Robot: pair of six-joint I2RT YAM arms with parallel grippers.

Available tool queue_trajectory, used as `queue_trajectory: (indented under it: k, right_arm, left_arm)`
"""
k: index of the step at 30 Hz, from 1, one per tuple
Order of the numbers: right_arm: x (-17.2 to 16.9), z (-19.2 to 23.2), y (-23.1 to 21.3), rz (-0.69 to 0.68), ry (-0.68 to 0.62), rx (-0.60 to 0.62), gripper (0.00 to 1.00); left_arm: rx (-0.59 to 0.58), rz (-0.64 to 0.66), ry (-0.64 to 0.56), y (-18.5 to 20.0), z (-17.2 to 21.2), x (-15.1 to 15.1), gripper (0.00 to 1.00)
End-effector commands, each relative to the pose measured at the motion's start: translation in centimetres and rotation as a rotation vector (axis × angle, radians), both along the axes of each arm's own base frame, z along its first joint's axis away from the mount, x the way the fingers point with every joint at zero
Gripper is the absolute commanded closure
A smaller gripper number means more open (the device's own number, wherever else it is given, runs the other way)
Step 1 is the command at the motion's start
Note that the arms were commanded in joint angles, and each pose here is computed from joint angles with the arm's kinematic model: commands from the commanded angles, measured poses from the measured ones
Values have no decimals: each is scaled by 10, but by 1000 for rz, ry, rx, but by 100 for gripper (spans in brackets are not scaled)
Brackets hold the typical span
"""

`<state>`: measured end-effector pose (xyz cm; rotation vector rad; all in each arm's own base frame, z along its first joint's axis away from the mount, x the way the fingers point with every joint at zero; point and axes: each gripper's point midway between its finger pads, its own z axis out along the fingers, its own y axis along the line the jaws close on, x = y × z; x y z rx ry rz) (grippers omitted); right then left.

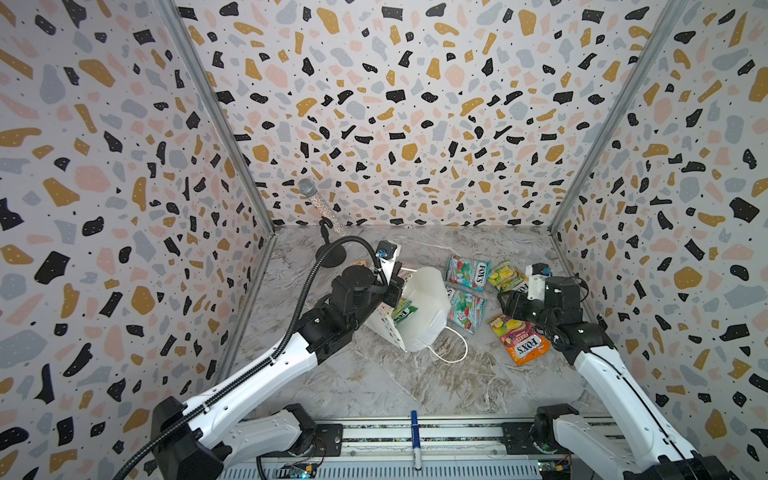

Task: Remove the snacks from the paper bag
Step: 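Move the right gripper back into the bag toward the green Spring Tea packet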

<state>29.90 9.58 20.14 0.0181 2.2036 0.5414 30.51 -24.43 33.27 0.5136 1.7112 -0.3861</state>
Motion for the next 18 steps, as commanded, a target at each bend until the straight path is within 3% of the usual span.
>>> queue_trajectory:
  k: [1, 10, 18]
  right_arm:
    - [-11, 29, 51, 226, -92, 94, 35]
    - [-48, 52, 132, 530, -144, 197, 41]
    - [-71, 39, 188, 676, -104, 187, 46]
  left_arm:
    - [-45, 1, -35, 1, 15, -1, 100]
    - [-46, -3, -37, 1, 15, -1, 100]
    - [-46, -3, -37, 1, 15, -1, 100]
